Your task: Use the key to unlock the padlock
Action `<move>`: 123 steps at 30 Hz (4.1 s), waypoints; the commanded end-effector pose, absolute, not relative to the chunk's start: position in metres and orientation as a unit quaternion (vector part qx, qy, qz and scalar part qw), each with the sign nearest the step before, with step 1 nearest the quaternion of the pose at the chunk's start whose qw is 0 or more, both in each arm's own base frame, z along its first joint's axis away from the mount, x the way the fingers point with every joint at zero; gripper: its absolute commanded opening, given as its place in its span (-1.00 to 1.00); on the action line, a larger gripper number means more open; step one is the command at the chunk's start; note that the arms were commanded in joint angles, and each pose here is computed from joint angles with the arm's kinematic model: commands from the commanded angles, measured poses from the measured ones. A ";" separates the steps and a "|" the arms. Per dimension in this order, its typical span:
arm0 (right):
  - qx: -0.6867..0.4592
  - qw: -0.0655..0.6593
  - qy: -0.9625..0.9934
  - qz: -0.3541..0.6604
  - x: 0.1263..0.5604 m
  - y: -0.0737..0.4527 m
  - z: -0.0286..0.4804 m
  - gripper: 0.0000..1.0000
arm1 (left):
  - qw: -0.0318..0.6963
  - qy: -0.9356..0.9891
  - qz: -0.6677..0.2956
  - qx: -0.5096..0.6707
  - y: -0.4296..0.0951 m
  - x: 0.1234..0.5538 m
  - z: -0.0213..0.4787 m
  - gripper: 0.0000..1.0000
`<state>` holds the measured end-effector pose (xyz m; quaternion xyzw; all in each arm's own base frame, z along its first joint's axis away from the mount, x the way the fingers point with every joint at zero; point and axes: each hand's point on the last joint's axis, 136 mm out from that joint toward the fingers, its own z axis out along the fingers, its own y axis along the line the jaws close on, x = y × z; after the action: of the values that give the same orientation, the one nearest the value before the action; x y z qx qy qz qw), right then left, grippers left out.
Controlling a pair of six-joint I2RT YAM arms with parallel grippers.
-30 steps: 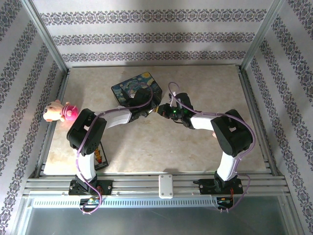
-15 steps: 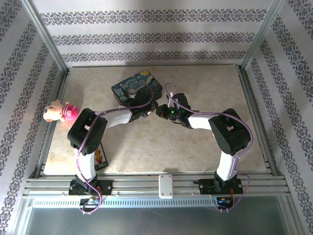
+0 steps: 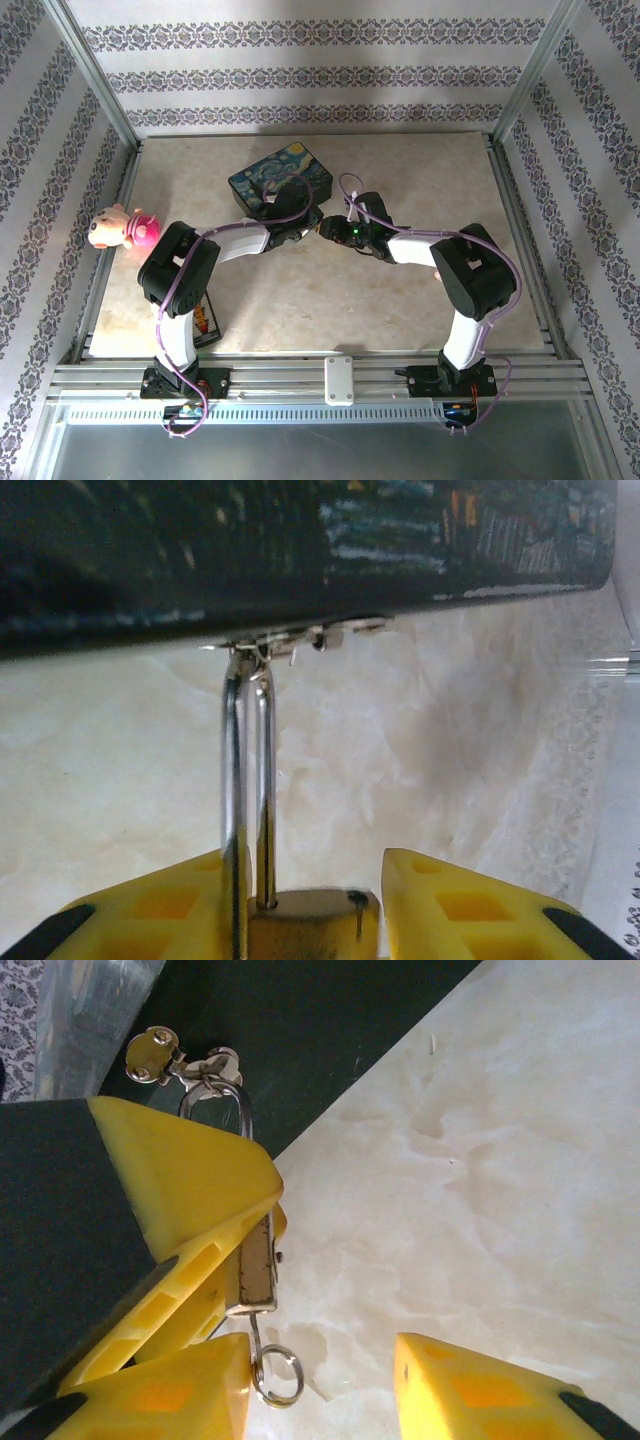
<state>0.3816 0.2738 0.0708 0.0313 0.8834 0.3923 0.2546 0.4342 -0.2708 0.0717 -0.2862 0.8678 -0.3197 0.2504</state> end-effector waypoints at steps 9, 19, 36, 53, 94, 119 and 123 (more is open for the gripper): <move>0.019 0.307 0.863 0.402 0.400 0.261 0.106 -0.13 | 0.227 0.874 -0.319 -0.289 -0.274 0.418 0.052 0.00; -0.049 0.313 0.875 0.367 0.409 0.266 0.106 -0.19 | 0.257 0.861 -0.347 -0.268 -0.266 0.406 0.101 0.69; -0.130 0.250 0.893 0.352 0.409 0.296 0.081 -0.26 | 0.351 0.897 -0.140 -0.228 -0.136 0.396 0.167 0.99; -0.143 0.227 0.911 0.313 0.415 0.297 0.057 -0.29 | 0.354 0.898 -0.075 -0.252 -0.064 0.427 0.153 0.99; -0.095 0.211 0.894 0.384 0.428 0.303 0.067 -1.00 | 0.337 0.907 -0.039 -0.248 -0.058 0.445 0.123 0.99; -0.039 0.198 0.801 0.563 0.413 0.323 0.122 -1.00 | 0.310 0.920 -0.055 -0.233 -0.068 0.444 0.102 0.99; -0.024 0.191 0.780 0.595 0.416 0.325 0.126 -1.00 | 0.307 0.921 -0.059 -0.232 -0.070 0.445 0.099 0.99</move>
<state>0.4077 0.3166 0.0875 0.0013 0.8310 0.5328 0.1600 0.4416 -0.0722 0.1040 -0.2381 0.9181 -0.0600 0.3112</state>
